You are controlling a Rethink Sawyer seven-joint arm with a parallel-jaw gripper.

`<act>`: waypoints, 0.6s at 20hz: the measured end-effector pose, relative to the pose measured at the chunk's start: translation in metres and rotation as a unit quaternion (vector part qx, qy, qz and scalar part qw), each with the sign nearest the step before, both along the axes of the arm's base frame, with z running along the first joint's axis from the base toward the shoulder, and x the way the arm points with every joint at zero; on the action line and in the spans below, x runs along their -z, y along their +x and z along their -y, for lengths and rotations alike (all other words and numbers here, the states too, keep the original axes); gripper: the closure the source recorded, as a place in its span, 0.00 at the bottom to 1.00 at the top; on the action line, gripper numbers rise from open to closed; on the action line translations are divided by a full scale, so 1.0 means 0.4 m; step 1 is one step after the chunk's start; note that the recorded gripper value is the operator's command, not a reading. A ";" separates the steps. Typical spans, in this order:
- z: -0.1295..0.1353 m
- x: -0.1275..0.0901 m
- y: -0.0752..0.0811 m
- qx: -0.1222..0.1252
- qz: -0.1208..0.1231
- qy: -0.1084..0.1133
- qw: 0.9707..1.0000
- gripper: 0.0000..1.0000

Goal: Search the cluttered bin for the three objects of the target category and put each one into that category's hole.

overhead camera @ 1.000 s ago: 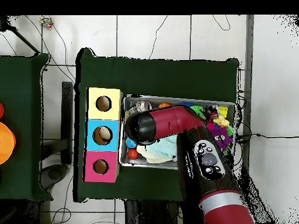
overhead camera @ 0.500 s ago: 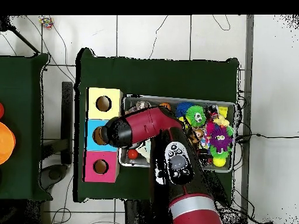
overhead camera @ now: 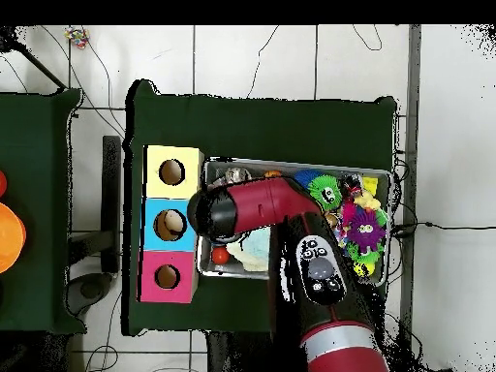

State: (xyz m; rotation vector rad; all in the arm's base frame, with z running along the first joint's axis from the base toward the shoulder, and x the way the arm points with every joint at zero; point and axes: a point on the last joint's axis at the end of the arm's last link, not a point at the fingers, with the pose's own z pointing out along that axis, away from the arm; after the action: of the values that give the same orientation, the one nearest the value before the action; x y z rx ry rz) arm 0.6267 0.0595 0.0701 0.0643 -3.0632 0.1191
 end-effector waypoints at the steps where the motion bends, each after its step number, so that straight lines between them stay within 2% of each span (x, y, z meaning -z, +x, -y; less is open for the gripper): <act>1: 0.010 0.000 0.002 0.004 0.000 0.000 1.000 0.00; 8: 0.036 -0.008 0.025 0.015 0.008 0.000 1.000 0.00; 12: 0.017 -0.029 0.055 0.008 0.010 -0.017 1.000 0.00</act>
State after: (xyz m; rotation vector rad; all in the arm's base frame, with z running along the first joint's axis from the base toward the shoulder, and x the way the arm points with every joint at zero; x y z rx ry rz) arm 0.6485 0.0526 0.0818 0.0383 -3.0792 0.1710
